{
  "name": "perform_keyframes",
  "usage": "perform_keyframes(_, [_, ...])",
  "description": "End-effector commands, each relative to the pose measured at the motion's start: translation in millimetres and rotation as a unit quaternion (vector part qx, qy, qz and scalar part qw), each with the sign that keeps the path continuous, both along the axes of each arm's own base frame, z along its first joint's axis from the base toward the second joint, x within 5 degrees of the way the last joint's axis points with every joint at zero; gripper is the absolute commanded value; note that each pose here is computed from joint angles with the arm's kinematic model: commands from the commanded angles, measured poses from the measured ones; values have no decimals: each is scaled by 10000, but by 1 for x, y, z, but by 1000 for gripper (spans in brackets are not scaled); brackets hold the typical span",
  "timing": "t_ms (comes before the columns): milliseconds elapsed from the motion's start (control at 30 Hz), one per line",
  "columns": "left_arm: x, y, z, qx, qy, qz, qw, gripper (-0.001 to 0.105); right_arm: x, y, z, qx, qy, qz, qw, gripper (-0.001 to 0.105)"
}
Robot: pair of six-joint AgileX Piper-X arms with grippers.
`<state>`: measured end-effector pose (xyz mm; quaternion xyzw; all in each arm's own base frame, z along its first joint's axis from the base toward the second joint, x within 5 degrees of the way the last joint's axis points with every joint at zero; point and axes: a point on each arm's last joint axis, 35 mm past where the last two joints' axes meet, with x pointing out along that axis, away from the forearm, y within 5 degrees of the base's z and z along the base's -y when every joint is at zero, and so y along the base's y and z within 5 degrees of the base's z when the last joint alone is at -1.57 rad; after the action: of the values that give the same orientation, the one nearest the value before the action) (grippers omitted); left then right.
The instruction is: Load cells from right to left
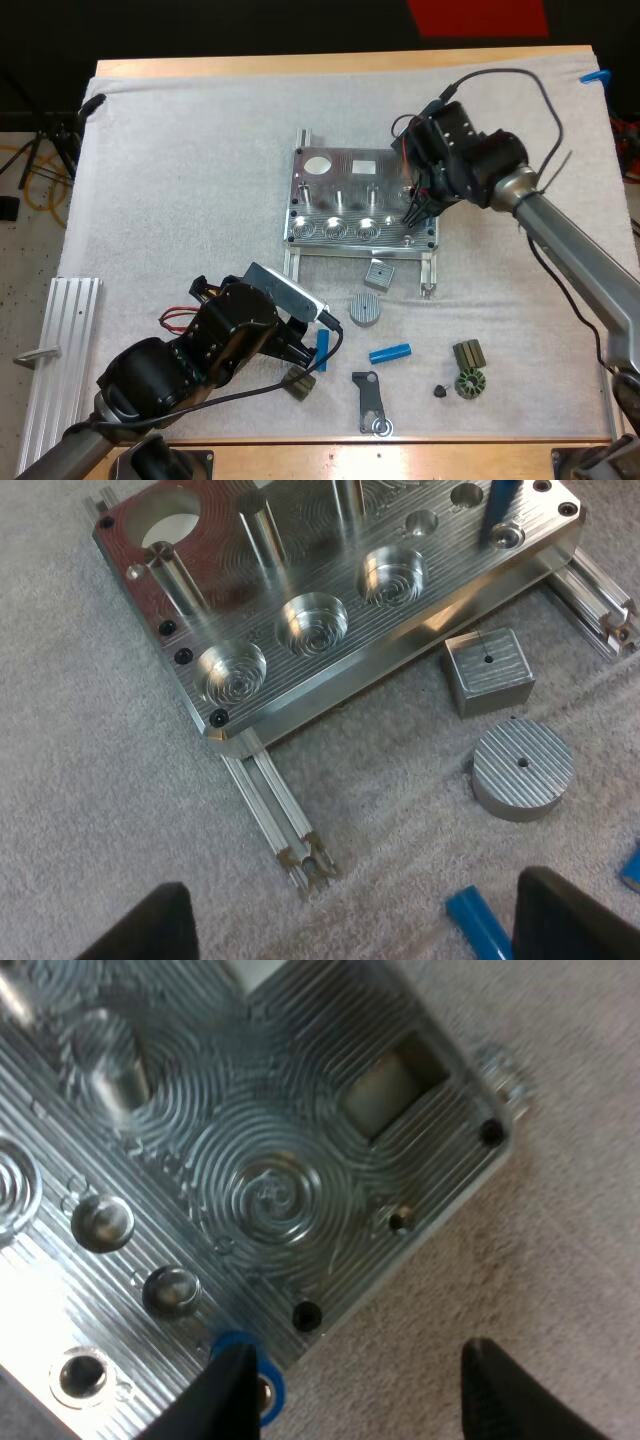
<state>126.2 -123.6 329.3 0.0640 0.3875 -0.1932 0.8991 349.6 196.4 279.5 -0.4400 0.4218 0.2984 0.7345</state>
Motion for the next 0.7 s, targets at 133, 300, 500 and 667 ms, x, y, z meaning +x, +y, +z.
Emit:
perform_keyframes(133, [-1,1,3,17,-84,36,10000,65,0,-5,11,1,-197,-100,9998,46])
perform_keyframes(300, [-1,1,3,17,-84,36,10000,65,1,-5,9,-12,-174,-99,9998,46])
perform_keyframes(500, [-1,1,3,17,-84,36,10000,65,-6,-9,12,36,23,-386,9992,46])
perform_keyframes(667, [-1,1,3,10,-76,27,10000,65,-20,-16,26,5,186,-518,9985,46])
